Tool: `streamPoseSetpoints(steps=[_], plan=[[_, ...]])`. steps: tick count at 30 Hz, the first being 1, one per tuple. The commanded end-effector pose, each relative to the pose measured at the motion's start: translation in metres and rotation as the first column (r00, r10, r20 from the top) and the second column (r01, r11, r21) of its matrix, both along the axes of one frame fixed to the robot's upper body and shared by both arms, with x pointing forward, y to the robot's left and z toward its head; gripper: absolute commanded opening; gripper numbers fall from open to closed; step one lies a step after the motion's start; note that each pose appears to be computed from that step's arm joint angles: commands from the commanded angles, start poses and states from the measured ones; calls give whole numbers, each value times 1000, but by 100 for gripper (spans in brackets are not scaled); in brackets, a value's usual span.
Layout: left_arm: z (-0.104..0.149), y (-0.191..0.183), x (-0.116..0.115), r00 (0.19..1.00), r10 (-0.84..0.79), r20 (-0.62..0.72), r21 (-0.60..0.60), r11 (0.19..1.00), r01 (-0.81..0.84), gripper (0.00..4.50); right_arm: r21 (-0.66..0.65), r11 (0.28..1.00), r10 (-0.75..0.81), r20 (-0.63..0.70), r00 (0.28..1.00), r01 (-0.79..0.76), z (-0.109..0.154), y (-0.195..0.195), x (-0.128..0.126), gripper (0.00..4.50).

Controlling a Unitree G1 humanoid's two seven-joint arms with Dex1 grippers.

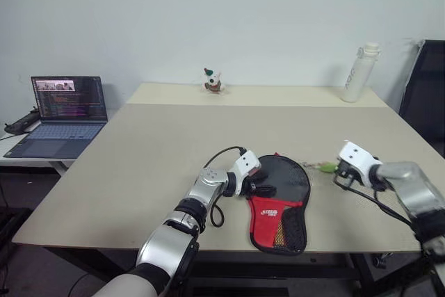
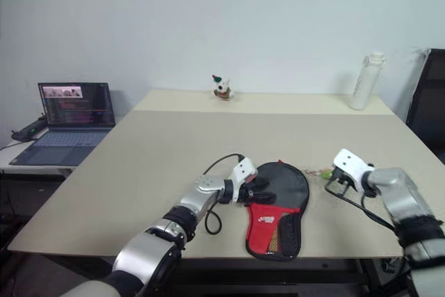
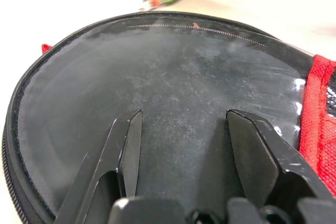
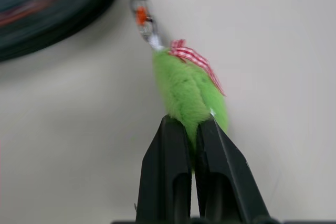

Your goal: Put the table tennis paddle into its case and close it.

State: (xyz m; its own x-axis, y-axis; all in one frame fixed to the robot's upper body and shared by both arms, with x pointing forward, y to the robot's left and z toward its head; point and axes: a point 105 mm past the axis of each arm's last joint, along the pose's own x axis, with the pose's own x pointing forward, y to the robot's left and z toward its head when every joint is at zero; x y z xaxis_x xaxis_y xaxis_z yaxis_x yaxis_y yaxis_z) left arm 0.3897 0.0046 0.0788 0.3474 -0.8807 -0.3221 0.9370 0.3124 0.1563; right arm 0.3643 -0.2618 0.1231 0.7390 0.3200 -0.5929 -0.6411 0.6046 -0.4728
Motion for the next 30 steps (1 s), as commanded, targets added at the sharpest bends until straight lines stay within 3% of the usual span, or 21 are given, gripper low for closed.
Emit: streamPoseSetpoints(steps=[1, 8, 15, 19, 25, 30], plan=[[-36, 9, -8, 997, 27, -77, 122, 992, -17, 274, 75, 988, 141, -76, 987, -136, 26, 21, -46, 3], [-33, 7, -4, 997, 53, -56, 129, 991, -45, 274, 147, 935, 352, -290, 890, -322, 18, 67, -134, 3], [-30, 1, -2, 997, 67, -42, 124, 990, -61, 274, 174, 906, 424, -393, 816, -387, -7, 88, -179, 3], [-28, -1, 0, 996, 81, -32, 121, 990, -76, 274, 235, 865, 502, -455, 736, -444, -12, 103, -209, 3], [-27, -1, 3, 995, 96, -21, 122, 988, -93, 274, 316, 821, 570, -487, 661, -475, -11, 119, -233, 3], [-24, -4, 3, 995, 94, -18, 111, 990, -91, 274, 298, 838, 545, -463, 699, -457, -8, 117, -223, 3]])
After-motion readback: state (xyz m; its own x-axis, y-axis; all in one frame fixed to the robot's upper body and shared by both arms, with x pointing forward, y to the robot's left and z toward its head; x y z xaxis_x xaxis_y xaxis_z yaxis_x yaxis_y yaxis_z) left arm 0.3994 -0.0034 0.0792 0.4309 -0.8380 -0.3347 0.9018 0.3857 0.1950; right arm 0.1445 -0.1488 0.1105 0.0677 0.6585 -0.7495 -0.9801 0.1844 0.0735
